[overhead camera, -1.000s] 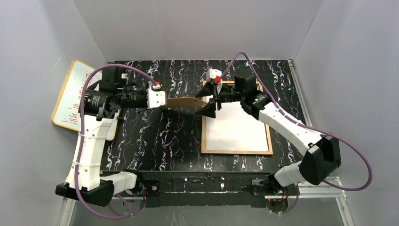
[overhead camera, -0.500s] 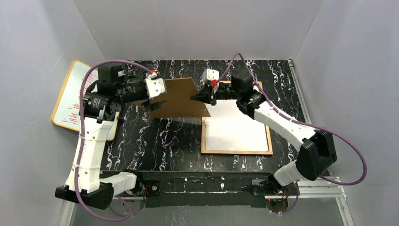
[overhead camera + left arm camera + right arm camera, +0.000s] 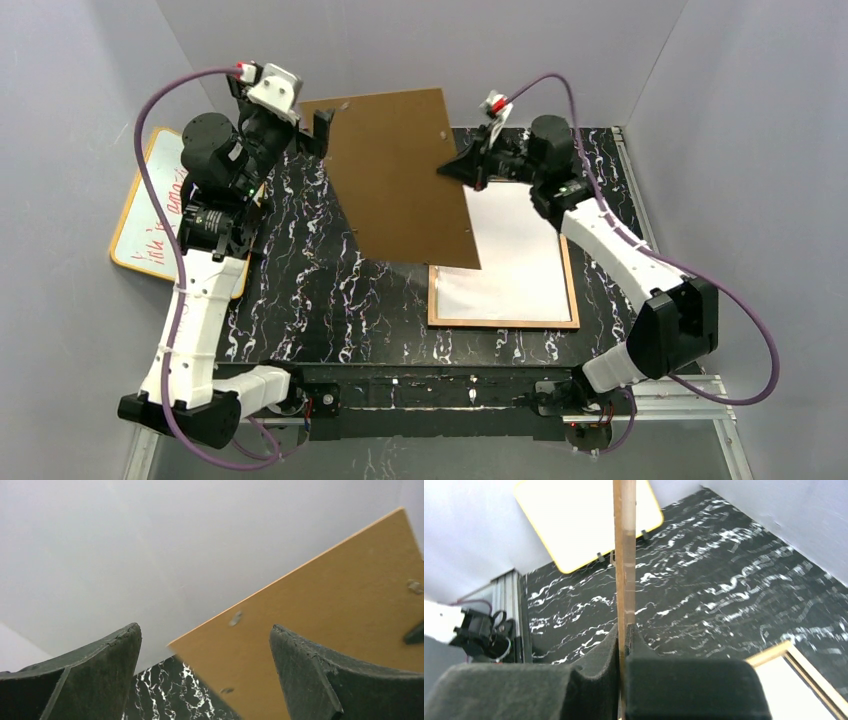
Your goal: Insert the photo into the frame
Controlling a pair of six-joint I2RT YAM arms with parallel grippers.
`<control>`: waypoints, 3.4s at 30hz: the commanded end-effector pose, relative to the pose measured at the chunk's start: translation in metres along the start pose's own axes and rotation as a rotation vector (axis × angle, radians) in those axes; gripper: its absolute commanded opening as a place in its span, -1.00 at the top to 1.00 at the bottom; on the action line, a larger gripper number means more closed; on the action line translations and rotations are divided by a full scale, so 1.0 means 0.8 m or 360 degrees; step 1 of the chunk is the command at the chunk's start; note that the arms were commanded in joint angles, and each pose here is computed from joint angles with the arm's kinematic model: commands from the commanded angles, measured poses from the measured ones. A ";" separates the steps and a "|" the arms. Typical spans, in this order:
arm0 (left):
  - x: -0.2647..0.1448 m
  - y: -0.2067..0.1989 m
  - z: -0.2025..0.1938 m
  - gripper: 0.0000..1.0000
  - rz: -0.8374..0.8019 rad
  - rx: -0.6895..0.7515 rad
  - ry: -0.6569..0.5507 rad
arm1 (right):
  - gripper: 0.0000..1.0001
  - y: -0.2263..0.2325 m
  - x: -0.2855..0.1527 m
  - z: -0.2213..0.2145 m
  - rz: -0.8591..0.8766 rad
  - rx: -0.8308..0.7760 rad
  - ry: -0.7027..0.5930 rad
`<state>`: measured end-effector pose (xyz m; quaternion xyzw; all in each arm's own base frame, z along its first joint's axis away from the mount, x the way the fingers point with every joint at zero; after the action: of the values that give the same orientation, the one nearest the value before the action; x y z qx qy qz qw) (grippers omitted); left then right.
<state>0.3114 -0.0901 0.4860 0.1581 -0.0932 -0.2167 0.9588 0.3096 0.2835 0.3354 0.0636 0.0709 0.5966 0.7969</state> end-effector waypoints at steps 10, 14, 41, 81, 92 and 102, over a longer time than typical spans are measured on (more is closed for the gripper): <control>0.064 -0.027 -0.201 -0.97 0.0156 -0.0471 0.0836 | 0.97 0.021 -0.172 0.087 -0.0511 0.0674 -0.0245; 0.082 -0.078 -0.274 -0.96 -0.0097 -0.0666 0.1045 | 0.97 0.026 -0.204 0.076 -0.0637 0.0930 -0.0214; 0.140 -0.331 -0.436 -0.08 -0.0643 -0.0978 0.1473 | 0.97 0.088 -0.279 0.041 -0.1185 0.1155 0.0059; 0.116 -0.263 -0.443 0.56 -0.0415 -0.0690 0.1494 | 0.97 0.054 -0.251 -0.023 -0.0980 0.1366 0.0081; 0.087 -0.193 -0.449 0.59 -0.0332 -0.0633 0.1491 | 0.97 0.028 -0.223 -0.048 -0.0686 0.1593 0.0003; 0.072 -0.165 -0.389 -0.52 -0.0407 -0.0784 0.1358 | 0.97 -0.015 -0.201 -0.089 -0.0502 0.1818 -0.0083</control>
<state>0.3951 -0.1446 0.1012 0.0376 0.4221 -0.2284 0.8765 0.2497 0.1209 0.2436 0.4712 0.4130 0.2718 0.7304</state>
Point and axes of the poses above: each gripper's point midway between its finger pads, its own x axis out along the fingers, its own y axis along the line the jaws close on, z = x × y, the point moved 4 cm from there along -x, back along the fingers, and after that the axes turned 1 degree about -x, right-handed, at the moved point
